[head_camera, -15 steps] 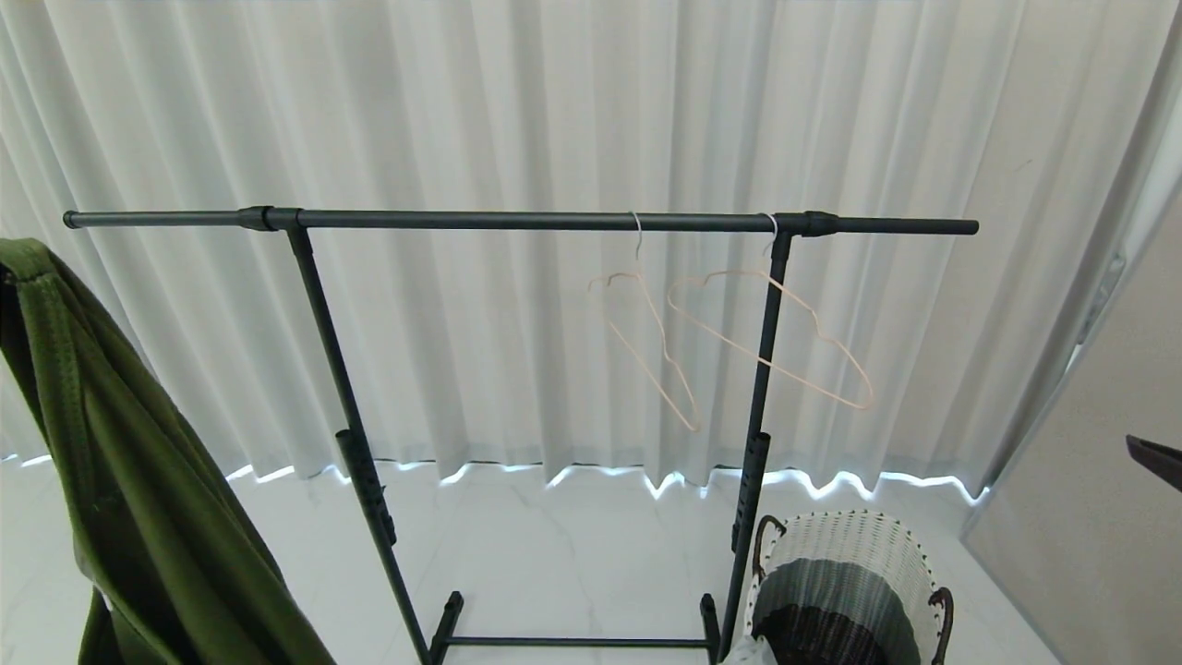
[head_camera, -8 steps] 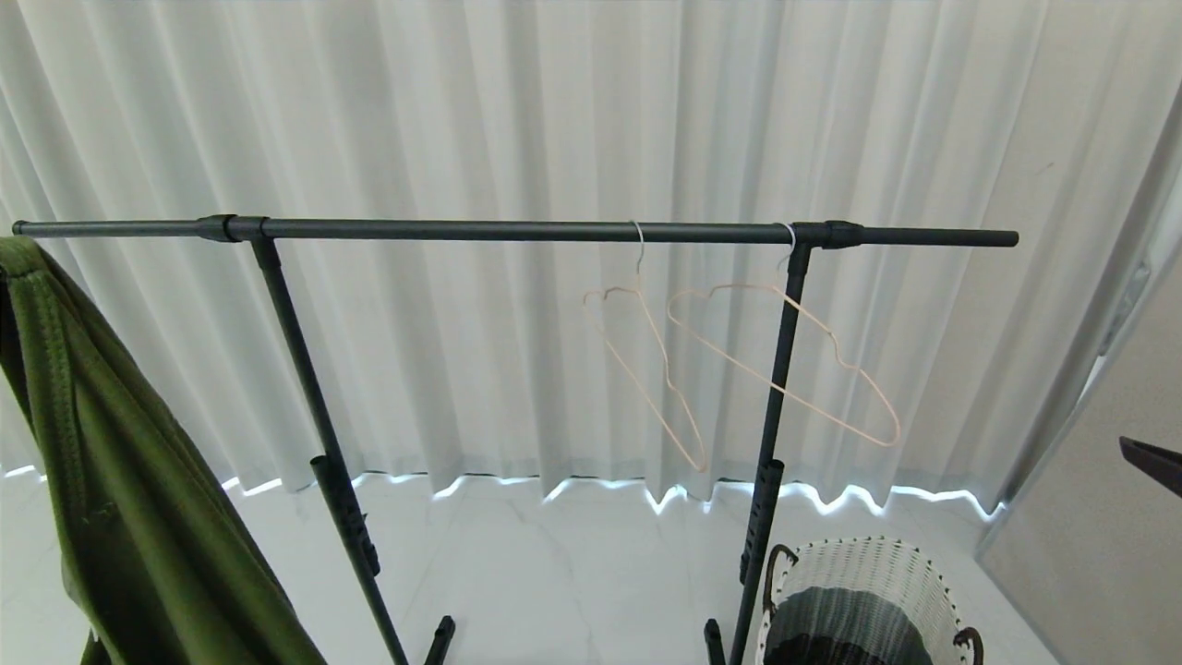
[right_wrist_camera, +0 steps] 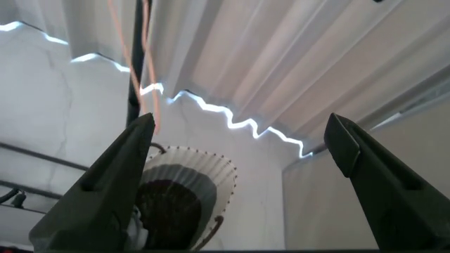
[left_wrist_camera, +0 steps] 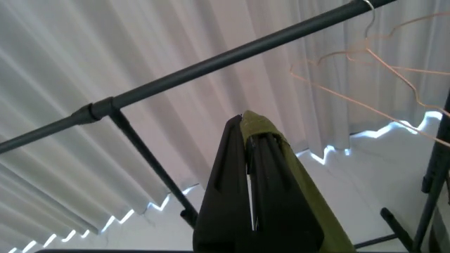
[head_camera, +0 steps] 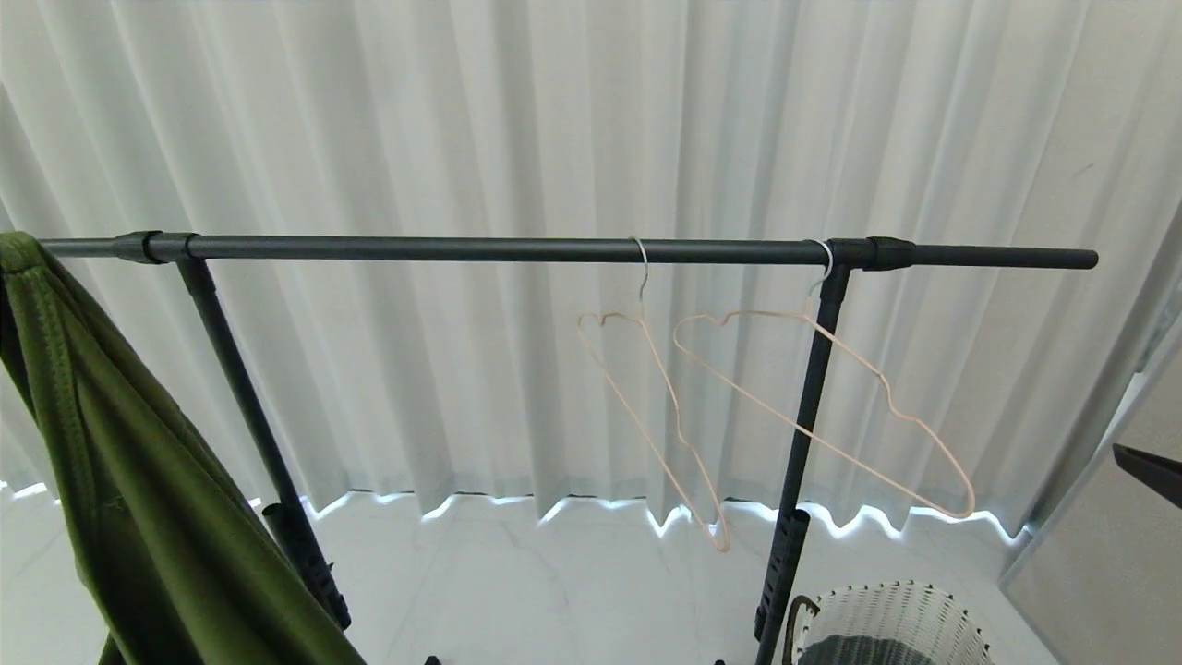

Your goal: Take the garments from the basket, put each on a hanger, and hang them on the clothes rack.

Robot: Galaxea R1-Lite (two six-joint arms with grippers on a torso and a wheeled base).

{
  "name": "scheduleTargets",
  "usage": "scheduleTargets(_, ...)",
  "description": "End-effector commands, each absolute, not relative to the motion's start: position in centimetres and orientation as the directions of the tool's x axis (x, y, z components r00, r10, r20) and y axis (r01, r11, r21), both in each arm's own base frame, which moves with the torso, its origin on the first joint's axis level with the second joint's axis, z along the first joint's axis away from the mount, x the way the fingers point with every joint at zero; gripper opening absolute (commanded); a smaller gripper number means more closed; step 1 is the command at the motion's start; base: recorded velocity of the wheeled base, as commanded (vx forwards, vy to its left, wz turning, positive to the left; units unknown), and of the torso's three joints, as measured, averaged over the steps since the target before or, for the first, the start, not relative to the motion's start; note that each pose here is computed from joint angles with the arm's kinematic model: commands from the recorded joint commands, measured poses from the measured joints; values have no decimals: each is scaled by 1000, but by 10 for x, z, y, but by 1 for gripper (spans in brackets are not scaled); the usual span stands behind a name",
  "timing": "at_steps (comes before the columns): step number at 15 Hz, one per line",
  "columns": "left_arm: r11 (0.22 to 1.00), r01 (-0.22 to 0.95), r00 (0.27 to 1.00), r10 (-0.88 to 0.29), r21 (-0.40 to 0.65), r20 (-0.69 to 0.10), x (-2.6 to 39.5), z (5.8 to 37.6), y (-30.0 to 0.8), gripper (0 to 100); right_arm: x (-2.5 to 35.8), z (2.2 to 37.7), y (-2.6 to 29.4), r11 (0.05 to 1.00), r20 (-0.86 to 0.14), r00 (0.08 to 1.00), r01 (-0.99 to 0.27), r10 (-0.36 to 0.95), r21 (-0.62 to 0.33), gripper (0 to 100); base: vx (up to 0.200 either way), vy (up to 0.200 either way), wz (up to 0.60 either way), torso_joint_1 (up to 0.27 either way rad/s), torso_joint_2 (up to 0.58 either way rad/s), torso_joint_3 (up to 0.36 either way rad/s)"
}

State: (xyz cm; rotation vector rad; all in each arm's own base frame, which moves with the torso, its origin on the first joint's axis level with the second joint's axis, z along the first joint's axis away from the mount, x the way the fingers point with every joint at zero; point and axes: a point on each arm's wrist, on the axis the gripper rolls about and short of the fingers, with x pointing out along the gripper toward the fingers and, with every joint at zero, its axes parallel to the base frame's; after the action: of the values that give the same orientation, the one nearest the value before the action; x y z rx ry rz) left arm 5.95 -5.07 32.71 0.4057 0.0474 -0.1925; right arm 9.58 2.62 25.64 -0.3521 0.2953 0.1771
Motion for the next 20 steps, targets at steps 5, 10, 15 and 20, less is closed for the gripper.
scheduleTargets(5,898,199,980,-177,392,-92,60,324,-52,0,109,251,30,920,-360,926,-236,116,-311,100,40,0,0,0,1,0)
scheduleTargets(10,896,150,985,-101,419,-137,68,309,-52,0,141,240,41,935,-415,895,-276,165,-224,100,0,0,0,0,0,0)
scheduleTargets(15,885,145,981,-73,441,-178,74,297,-53,0,194,221,62,909,-471,830,-397,297,-126,100,0,0,0,0,0,0)
scheduleTargets(20,861,242,961,-151,447,-231,81,288,-63,0,245,204,78,893,-573,756,-441,316,-89,100,0,0,0,0,0,0)
